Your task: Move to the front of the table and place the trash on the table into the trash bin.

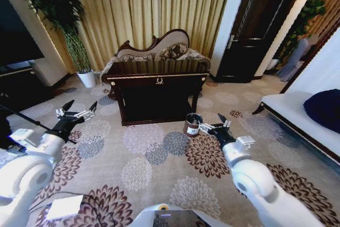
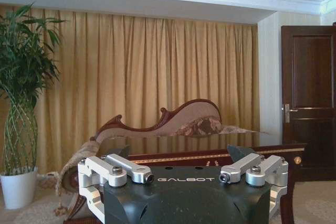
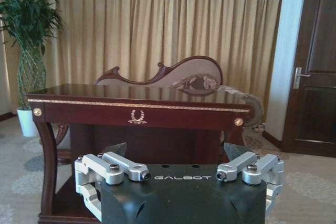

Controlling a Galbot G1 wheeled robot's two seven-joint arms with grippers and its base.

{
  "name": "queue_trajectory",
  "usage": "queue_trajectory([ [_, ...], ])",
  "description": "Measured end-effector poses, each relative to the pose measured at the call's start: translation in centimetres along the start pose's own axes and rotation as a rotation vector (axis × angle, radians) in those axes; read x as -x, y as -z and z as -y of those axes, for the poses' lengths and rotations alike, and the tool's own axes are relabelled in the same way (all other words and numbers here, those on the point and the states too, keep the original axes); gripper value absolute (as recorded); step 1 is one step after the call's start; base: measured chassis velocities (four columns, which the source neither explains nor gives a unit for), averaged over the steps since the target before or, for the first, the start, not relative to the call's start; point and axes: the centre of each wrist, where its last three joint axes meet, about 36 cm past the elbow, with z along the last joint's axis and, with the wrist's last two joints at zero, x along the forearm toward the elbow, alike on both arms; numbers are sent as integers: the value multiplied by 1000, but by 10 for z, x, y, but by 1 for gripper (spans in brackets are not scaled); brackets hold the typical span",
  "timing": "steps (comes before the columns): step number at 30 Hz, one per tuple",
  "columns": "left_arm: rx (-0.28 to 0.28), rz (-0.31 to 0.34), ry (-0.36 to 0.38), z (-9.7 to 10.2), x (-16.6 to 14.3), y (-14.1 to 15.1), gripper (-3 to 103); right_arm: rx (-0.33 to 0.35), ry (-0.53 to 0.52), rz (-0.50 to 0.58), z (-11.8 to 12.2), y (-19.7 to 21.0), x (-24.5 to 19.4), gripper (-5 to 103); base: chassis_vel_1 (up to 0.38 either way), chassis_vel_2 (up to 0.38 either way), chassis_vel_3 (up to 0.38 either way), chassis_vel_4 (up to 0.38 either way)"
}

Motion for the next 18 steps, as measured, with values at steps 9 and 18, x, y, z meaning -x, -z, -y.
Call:
queue_trajectory([
  [9,-18,-57,4,0,-1,7,100,16,-53,68,10,21,2,100,0,0,0,0],
  [18,-34,-93,39,6,14,-4,100,59,-79,121,1,10,6,100,0,0,0,0],
])
